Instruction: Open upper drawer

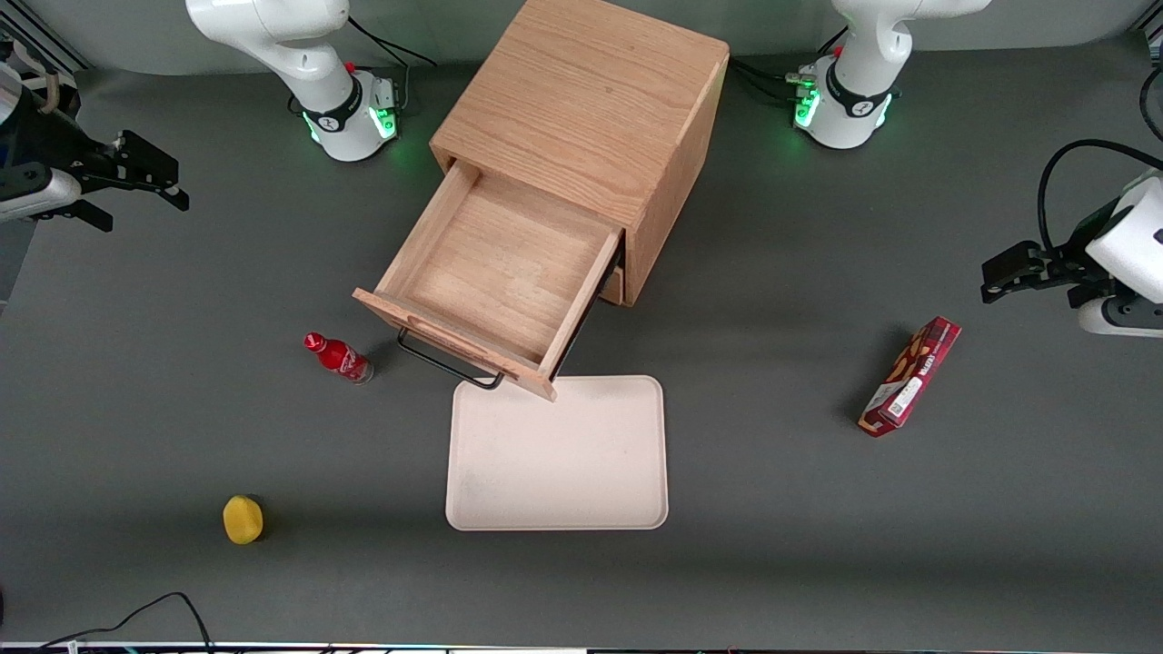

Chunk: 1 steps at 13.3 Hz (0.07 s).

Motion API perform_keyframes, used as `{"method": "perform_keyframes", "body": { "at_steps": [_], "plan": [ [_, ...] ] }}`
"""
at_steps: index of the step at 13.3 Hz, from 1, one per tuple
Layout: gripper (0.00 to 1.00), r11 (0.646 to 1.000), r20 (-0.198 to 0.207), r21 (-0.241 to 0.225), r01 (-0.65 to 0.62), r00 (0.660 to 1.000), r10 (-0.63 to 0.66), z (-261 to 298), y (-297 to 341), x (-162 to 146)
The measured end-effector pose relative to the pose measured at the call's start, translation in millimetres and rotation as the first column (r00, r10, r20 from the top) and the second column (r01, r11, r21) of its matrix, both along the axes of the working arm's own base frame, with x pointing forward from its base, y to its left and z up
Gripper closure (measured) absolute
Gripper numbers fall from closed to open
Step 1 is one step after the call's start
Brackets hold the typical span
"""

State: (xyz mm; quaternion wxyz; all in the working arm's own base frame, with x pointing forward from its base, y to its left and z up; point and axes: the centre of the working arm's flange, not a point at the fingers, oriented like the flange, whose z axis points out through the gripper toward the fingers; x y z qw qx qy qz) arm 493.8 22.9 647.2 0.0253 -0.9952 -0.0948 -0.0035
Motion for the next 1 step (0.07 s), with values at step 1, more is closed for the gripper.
{"method": "perform_keyframes", "body": {
  "at_steps": [1],
  "plan": [
    [0.0, 1.0, 0.0, -0.003, 0.015, 1.0, -0.015, 0.3, 2.2, 1.9]
  ]
}}
